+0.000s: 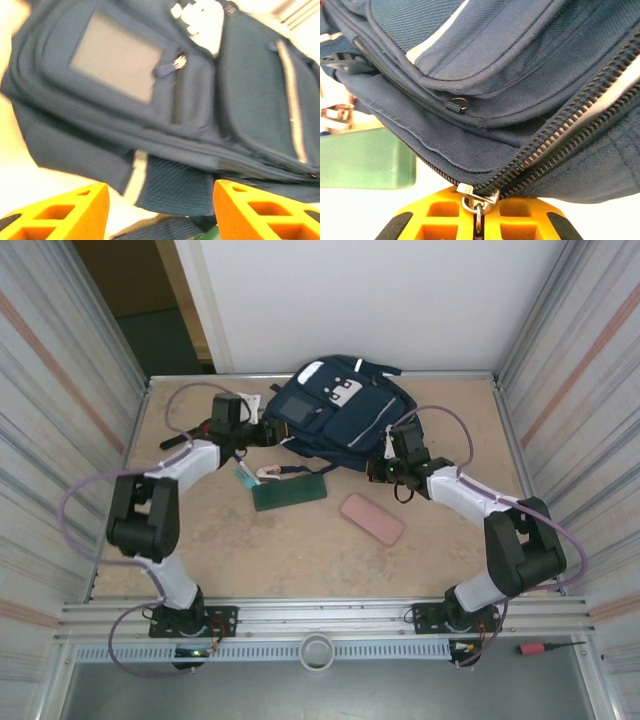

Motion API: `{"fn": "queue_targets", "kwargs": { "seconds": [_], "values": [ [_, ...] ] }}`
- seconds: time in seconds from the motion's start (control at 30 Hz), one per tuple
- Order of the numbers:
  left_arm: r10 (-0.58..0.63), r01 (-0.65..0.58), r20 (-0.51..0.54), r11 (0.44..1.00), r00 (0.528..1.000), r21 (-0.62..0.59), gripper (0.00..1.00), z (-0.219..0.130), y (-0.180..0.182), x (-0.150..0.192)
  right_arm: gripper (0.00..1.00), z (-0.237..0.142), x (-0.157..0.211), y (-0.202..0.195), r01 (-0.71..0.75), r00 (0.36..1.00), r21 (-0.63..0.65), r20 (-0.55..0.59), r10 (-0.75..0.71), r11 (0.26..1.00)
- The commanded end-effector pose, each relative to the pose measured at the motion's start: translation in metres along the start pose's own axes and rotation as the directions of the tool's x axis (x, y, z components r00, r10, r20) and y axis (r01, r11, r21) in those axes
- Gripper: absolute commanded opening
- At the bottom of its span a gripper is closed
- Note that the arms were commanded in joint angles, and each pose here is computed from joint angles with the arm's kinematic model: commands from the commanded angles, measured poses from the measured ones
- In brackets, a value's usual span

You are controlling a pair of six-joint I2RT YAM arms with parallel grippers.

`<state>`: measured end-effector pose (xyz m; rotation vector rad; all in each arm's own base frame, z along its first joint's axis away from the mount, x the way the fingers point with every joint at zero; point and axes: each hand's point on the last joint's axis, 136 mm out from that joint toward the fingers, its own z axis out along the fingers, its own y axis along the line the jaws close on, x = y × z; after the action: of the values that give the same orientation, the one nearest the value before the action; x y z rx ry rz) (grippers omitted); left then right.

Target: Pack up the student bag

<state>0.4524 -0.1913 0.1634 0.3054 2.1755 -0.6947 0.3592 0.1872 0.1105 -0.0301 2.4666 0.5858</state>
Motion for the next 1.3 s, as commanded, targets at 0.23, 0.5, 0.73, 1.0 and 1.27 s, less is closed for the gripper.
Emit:
{"fn": "queue_targets", "kwargs": {
  "seconds": [0.23,0.5,0.73,1.0,1.27],
  "values": [
    [0.861,-0.862,0.118,0.467,0.494,0.198,0.62,0.03,-0.138,0.061,0.0,-0.026,-0.016,0.034,0.031,0.999,-0.14,-0.007,-0.032,0.99],
    [0.916,-0.9,0.088,0.362,0.392,0.244,0.59,0.071,-0.153,0.075,0.0,-0.031,-0.013,0.045,0.025,0.999,-0.199,-0.021,-0.03,0.98],
    [0.924,-0.912,0.075,0.353,0.374,0.209,0.2,0.082,-0.145,0.069,0.0,-0.037,-0.004,0.029,-0.002,0.999,-0.139,-0.048,-0.005,0.99],
    [0.849,-0.872,0.22,0.435,0.481,0.225,0.0,0.036,-0.133,0.049,0.0,-0.049,-0.002,-0.067,-0.176,0.984,0.2,0.004,0.179,0.964],
    [0.832,-0.853,0.188,0.507,0.522,0.125,0.13,0.032,-0.093,0.021,0.0,-0.044,-0.012,-0.009,-0.06,0.998,-0.03,-0.003,0.06,0.998]
  ]
}}
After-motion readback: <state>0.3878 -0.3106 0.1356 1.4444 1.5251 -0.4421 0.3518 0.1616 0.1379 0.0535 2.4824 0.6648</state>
